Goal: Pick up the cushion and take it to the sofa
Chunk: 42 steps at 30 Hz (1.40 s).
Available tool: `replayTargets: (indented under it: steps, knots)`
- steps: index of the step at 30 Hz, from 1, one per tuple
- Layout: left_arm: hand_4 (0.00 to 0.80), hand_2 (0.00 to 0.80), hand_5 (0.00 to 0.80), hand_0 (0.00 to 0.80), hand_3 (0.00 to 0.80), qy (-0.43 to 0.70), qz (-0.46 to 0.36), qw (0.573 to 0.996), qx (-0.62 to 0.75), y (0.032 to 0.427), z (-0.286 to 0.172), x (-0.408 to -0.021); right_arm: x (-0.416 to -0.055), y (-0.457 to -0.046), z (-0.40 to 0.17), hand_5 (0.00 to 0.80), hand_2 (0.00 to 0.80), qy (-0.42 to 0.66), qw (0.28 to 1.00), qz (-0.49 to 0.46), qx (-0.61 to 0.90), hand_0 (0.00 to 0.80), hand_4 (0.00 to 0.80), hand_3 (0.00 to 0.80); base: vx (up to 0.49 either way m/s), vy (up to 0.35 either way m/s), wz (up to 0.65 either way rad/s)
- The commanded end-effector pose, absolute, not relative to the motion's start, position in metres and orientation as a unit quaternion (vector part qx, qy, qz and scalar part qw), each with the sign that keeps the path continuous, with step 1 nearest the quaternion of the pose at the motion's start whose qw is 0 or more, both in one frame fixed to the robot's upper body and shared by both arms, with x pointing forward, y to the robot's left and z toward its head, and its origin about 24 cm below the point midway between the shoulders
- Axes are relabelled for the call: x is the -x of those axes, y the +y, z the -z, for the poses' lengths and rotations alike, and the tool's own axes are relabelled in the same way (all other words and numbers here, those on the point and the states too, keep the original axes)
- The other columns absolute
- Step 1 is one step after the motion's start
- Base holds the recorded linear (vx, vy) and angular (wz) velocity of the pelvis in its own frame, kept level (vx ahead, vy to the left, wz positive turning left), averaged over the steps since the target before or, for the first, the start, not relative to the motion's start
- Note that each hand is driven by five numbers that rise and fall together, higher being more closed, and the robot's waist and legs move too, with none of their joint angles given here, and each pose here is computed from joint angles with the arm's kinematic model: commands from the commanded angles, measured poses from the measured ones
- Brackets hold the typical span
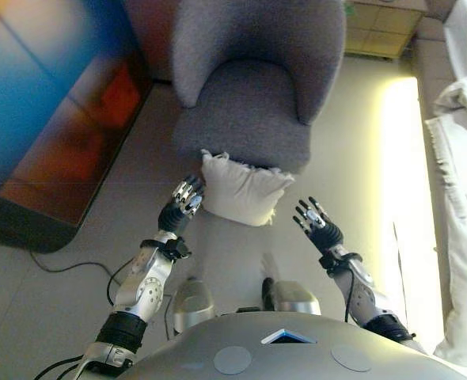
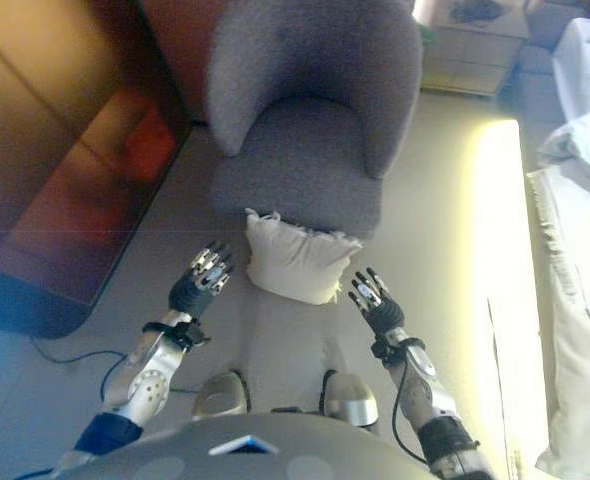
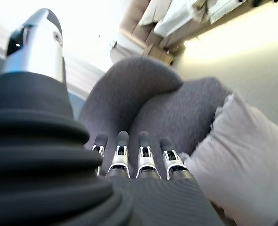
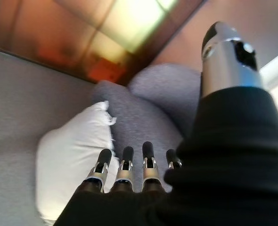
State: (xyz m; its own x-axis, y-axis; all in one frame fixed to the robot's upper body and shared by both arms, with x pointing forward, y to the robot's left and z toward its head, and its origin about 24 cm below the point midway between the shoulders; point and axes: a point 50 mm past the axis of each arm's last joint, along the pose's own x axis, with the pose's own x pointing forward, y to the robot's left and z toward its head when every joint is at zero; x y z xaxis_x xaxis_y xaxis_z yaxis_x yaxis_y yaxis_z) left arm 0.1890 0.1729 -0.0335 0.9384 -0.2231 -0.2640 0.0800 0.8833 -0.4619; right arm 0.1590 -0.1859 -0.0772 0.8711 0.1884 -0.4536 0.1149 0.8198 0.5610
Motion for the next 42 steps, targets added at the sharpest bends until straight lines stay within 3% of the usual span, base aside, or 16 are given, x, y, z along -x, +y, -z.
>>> replayTargets:
  steps: [1, 10, 22, 42]
  knots:
    - [0.0, 0.0, 0.0, 0.0, 0.0, 0.094, 0.097, 0.961, 0.241, 0.173, 0.01, -0.19, -0.172, -0.188, 0.058, 0.0, 0.0, 0.191, 0.928, -0.044, -0.318, 0.0, 0.0, 0.0, 0.41, 0.088, -0.55]
    - [0.0, 0.0, 0.0, 0.0, 0.0, 0.103, 0.134, 0.961, 0.219, 0.171, 0.013, -0.184, -0.168, -0.188, 0.059, 0.0, 0.0, 0.184, 0.923, -0.021, -0.337, 0.0, 0.0, 0.0, 0.388, 0.163, -0.32]
    - [0.0, 0.0, 0.0, 0.0, 0.0, 0.106, 0.105, 0.973, 0.177, 0.196, 0.008, -0.198, -0.175, -0.16, 0.061, 0.0, 0.0, 0.186, 0.918, -0.026, -0.35, 0.0, 0.0, 0.0, 0.349, 0.236, -0.1]
    - [0.0, 0.0, 0.0, 0.0, 0.0, 0.1, 0.043, 0.971, 0.212, 0.208, 0.008, -0.182, -0.196, -0.16, 0.051, 0.0, 0.0, 0.194, 0.921, -0.098, -0.323, 0.0, 0.0, 0.0, 0.211, -0.188, 0.04]
